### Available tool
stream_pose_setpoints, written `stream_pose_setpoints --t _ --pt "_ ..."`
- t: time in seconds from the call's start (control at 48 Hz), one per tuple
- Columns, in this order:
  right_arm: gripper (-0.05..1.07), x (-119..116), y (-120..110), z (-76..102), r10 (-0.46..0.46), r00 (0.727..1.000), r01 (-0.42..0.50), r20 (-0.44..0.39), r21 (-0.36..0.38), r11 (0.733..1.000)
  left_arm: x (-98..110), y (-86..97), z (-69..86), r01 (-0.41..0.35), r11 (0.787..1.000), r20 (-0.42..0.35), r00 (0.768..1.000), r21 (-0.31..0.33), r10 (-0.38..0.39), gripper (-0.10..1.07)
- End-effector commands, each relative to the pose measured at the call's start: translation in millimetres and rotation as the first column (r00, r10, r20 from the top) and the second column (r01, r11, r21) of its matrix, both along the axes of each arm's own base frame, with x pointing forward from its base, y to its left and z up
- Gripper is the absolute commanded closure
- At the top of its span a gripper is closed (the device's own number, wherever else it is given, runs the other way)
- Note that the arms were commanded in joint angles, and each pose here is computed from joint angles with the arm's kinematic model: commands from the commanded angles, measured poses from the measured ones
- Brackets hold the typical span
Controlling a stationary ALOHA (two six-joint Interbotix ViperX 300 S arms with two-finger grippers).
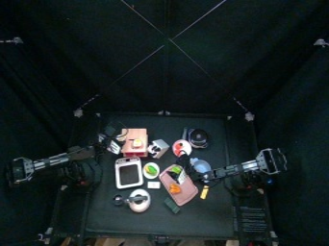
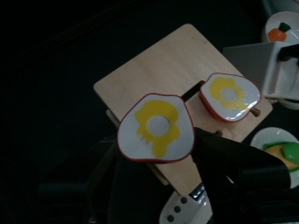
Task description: Place apple half on stoe
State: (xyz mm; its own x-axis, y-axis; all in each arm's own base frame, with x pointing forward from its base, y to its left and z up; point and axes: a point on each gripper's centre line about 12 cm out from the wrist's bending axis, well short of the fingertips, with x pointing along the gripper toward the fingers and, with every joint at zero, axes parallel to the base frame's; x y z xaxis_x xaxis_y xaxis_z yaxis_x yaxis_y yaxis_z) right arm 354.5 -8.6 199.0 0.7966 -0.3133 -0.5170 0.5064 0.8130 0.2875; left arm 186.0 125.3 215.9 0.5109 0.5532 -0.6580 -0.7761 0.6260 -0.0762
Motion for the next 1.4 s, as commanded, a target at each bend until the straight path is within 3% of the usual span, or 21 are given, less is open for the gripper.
stream_pose_setpoints --t 0.0,0.167,0.312,0.479,0.667,0.75,1.021,1.375 --pt "0.04 2.4 -2.3 10.3 -0.007 1.000 0.007 0.030 -0.001 1.000 6.1 -5.2 5.8 0.031 1.000 0.020 0.999 0.004 -0.031 0.12" --pt "0.04 1.7 -1.8 9.2 -0.005 1.000 0.005 0.026 -0.001 1.000 14.3 -23.6 6.9 0.115 0.993 0.032 0.993 -0.004 -0.115 0.12" --pt "0.04 1.7 -2.3 9.2 -0.007 1.000 0.007 0.026 -0.001 1.000 24.1 -53.2 9.3 0.250 0.968 0.050 0.967 -0.004 -0.249 0.12" --pt "0.04 1.7 -0.7 9.2 -0.003 1.000 0.003 0.027 0.000 1.000 29.7 -91.5 -1.5 0.427 0.904 0.049 0.903 -0.011 -0.426 0.12" --pt "0.04 1.7 -0.3 9.3 -0.003 1.000 0.003 0.027 -0.001 1.000 23.2 -119.0 -26.2 0.545 0.837 0.049 0.838 -0.052 -0.543 0.12" --pt "0.04 1.7 -0.7 9.2 -0.003 1.000 0.003 0.027 0.000 1.000 19.5 -126.9 -36.8 0.571 0.816 0.067 0.821 -0.085 -0.567 0.12" --pt "0.04 2.8 -1.7 8.0 -0.008 1.000 0.008 0.024 0.002 1.000 16.2 -134.1 -55.8 0.566 0.806 0.097 0.824 -0.172 -0.558 0.12" --pt "0.04 2.7 -1.7 6.4 -0.007 1.000 0.007 0.019 0.000 1.000 20.7 -135.3 -79.9 0.548 0.805 0.000 0.827 -0.227 -0.563 0.11"
